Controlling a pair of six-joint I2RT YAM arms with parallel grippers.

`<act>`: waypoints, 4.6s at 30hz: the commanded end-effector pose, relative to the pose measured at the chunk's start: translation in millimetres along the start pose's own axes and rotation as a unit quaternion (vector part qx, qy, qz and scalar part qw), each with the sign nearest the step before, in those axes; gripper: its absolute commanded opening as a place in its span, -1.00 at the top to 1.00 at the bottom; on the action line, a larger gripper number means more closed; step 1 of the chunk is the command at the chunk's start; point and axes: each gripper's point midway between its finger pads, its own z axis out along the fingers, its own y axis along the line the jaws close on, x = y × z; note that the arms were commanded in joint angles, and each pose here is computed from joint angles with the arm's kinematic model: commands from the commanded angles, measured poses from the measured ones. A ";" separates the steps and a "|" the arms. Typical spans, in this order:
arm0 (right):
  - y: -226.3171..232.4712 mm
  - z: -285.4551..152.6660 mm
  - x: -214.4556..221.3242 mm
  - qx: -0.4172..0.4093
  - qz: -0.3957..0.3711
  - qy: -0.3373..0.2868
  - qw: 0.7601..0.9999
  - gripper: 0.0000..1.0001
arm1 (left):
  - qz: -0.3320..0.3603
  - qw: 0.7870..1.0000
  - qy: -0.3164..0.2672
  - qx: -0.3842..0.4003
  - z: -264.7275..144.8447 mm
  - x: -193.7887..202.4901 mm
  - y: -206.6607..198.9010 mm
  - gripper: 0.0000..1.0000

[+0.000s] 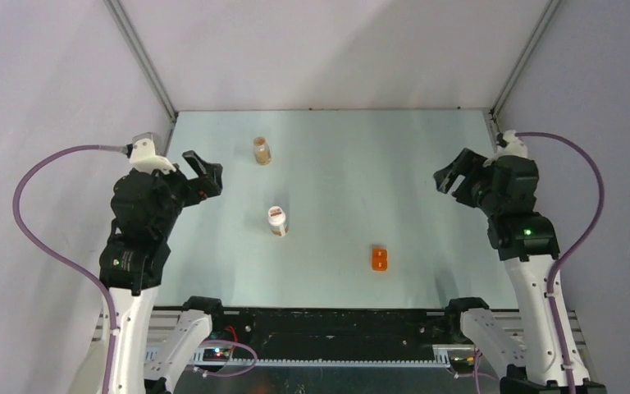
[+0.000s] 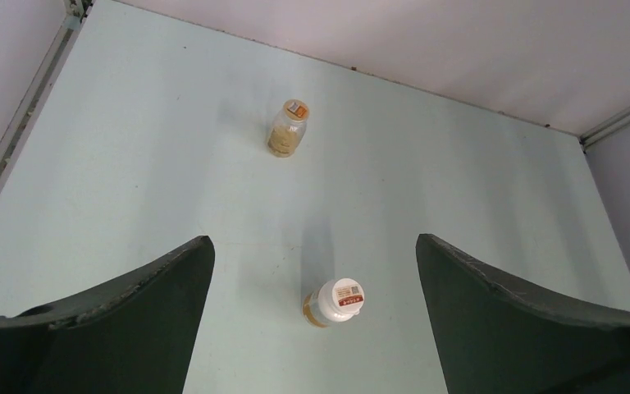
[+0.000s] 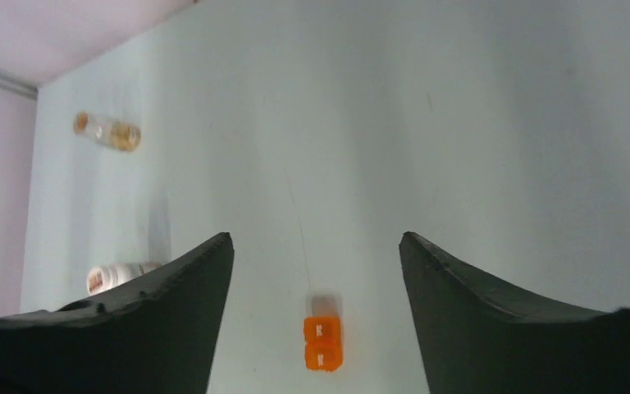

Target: Sort the pills into containers

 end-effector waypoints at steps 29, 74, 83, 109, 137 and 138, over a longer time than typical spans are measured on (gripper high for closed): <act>33.6 42.9 267.1 0.127 -0.107 0.219 0.961 -0.65 | -0.011 0.995 0.082 0.063 19.8 67.7 -9.0 -0.99; 121.9 37.0 298.7 -0.112 -0.146 0.251 0.950 0.14 | -0.168 0.941 0.172 0.238 31.8 142.9 -90.5 -0.87; 181.6 11.6 244.6 -0.243 -0.114 0.187 0.945 0.10 | -0.150 0.919 0.203 0.304 18.8 168.5 -147.4 -0.82; 221.2 -9.1 207.0 -0.312 -0.128 0.122 0.934 0.09 | -0.185 0.891 0.237 0.340 11.9 199.6 -197.3 -0.19; 204.3 -18.1 199.6 -0.352 -0.150 0.175 0.907 -0.28 | -0.139 0.889 0.226 0.374 3.8 190.3 -208.1 1.00; 201.6 -16.2 197.5 -0.345 -0.153 0.170 0.910 -0.28 | -0.138 0.889 0.224 0.374 3.7 189.6 -207.7 1.00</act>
